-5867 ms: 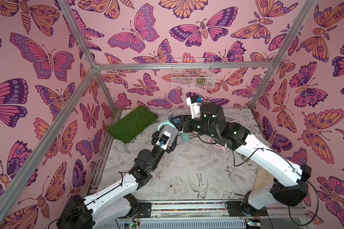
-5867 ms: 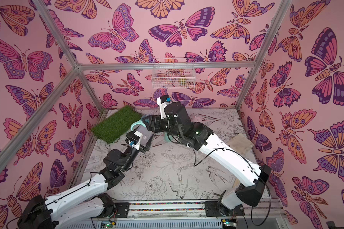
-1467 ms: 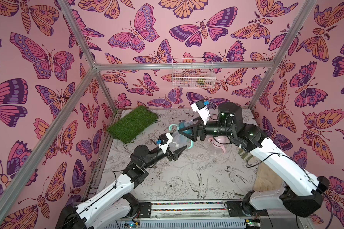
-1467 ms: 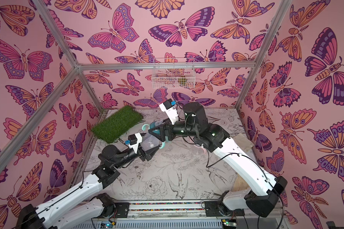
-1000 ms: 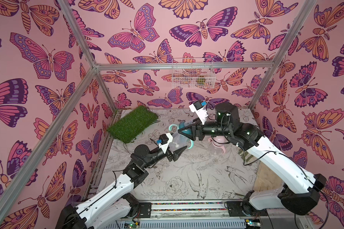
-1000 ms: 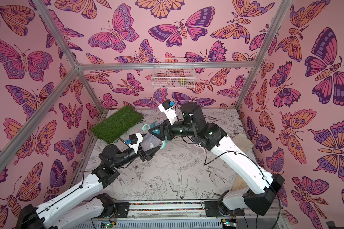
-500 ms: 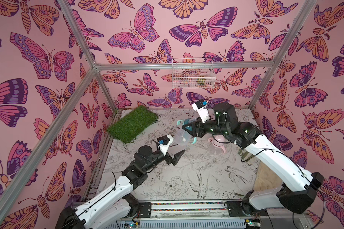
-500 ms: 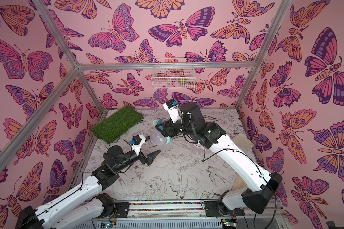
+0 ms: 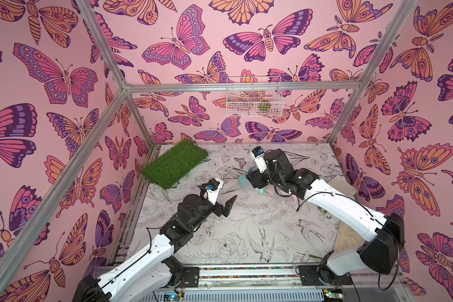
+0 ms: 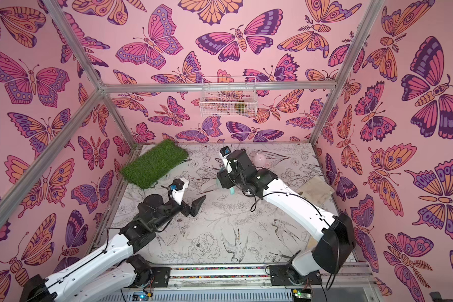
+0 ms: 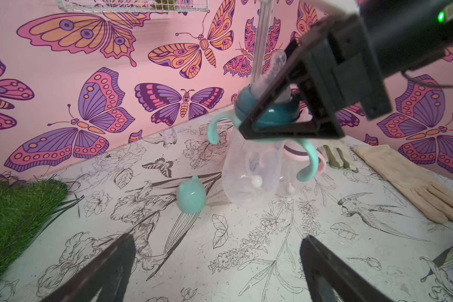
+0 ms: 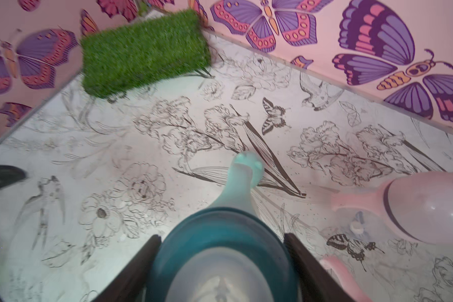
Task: Assemble the baby bottles
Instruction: Place the baby bottle at the center of the board.
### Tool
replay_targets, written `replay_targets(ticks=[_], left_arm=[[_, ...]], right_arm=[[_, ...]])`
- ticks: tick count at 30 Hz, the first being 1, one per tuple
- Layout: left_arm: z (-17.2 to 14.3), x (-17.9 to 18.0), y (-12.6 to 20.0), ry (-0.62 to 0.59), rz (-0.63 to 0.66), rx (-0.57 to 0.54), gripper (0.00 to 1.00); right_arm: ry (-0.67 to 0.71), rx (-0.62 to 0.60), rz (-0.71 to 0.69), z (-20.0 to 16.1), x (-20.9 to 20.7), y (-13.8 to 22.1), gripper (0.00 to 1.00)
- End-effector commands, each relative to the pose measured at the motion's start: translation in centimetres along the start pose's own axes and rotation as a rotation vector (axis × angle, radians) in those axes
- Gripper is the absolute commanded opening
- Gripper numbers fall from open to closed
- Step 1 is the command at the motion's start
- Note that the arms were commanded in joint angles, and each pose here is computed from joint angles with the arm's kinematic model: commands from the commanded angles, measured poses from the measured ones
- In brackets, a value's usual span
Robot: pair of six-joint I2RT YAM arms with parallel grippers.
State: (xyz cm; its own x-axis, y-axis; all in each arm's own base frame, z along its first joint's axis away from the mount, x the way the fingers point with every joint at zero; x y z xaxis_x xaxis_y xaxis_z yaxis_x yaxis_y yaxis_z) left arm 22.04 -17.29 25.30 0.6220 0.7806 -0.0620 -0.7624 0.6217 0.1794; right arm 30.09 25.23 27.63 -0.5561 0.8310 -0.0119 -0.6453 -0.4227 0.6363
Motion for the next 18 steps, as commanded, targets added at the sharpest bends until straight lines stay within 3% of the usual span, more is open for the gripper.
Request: replay_targets(ticks=[1,6,18], left_arm=[[-0.7,1.0,0.0,0.003,0.072,0.037,1.0],[-0.7,1.1,0.1,0.005,0.076,0.032,1.0],[-1.1,1.2,0.2,0.002,0.08,0.041,1.0]], right_arm=[[-0.012,-0.095,-0.118,0.8,-1.4,-1.0,0.15],[-0.023,-0.097,-0.189,-1.1,-2.2,-3.2,0.15],[-0.119,-0.102,-0.181,-4.5,-3.9,-6.4,0.16]])
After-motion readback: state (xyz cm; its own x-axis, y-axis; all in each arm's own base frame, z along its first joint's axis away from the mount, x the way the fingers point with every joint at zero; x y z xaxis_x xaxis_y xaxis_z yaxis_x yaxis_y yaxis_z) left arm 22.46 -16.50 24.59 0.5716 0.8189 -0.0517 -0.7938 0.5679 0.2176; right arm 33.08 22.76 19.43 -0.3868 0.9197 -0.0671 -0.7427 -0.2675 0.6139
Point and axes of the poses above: each gripper's point midway between its finger pads, its own y axis back along the fingers, its own x axis along the line the jaws close on, z = x × y, the point moved 6 cm from there along y, back along the fingers, and after that the axes turned 3 degrees about y, right-handed, at the moved point
